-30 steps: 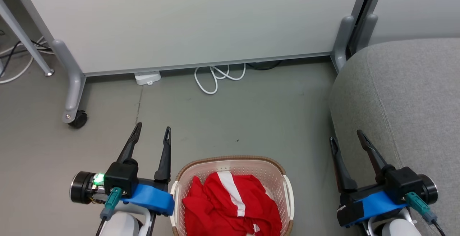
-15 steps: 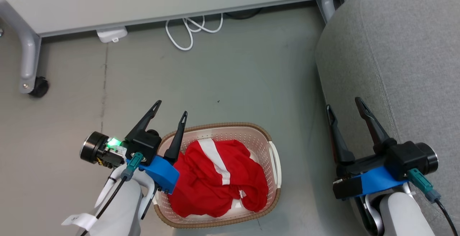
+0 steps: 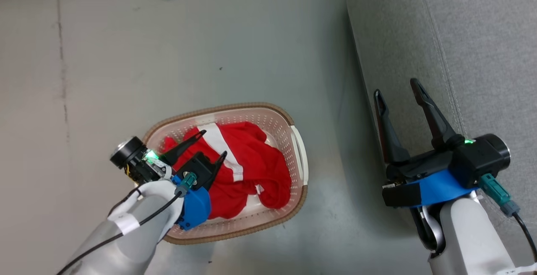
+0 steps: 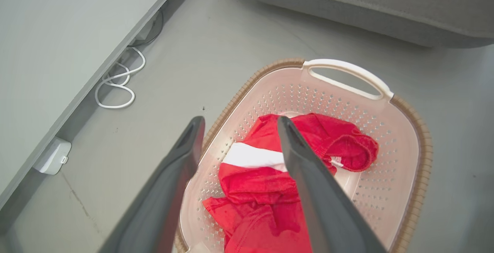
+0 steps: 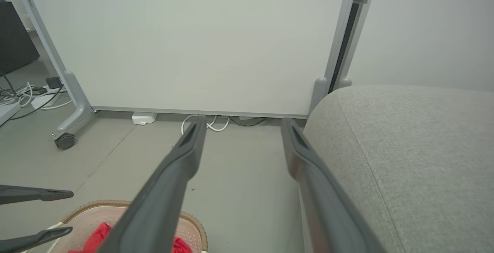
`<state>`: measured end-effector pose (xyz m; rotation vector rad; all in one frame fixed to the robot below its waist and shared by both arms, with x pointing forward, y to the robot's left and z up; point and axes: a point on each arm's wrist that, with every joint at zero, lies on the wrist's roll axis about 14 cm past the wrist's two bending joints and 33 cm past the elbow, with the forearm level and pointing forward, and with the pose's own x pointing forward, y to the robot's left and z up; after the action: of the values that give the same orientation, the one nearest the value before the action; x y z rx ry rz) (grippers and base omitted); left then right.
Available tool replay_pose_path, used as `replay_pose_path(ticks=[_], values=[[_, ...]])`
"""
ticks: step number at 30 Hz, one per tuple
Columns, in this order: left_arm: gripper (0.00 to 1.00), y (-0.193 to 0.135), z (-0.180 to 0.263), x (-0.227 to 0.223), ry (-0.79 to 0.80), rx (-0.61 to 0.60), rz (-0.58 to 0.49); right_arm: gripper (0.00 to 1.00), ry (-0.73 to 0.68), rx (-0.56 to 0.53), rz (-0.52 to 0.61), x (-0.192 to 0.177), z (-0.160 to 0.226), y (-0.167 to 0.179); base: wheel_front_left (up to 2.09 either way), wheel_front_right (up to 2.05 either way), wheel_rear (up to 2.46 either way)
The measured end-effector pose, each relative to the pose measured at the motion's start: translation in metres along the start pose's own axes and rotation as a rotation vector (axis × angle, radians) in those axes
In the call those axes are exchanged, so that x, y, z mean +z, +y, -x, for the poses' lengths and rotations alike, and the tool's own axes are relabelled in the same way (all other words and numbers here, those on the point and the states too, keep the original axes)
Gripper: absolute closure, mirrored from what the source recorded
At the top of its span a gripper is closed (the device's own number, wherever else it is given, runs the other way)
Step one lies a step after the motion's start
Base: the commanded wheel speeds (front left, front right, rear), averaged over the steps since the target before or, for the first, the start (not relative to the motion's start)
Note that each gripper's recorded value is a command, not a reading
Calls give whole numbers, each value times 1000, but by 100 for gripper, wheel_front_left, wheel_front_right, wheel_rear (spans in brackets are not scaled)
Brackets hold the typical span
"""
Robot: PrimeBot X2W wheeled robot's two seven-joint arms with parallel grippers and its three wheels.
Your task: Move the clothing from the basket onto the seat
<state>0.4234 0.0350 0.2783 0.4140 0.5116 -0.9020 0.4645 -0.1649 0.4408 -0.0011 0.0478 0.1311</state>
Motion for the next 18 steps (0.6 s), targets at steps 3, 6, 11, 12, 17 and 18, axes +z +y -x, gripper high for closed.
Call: replay_pose_path(ticks=[3,6,11,12,17,18], values=[[0,-6,-11,-18,55,-61,-32,0,13,-7,4,-8,-5,-4,0,0,0],[0,-13,-18,-43,129,-120,-59,0,22,-13,11,-15,-12,-9,0,0,0],[0,-27,-27,-78,234,-216,-109,0,45,-19,20,-29,-20,-14,0,0,0],[0,-30,-29,-85,253,-236,-121,0,49,-19,22,-31,-22,-15,0,0,0],[0,-37,-33,-115,364,-296,-156,0,79,-19,25,-48,-28,-17,0,0,0],[0,-35,-33,-122,395,-298,-159,0,84,-17,25,-51,-29,-17,0,0,0]])
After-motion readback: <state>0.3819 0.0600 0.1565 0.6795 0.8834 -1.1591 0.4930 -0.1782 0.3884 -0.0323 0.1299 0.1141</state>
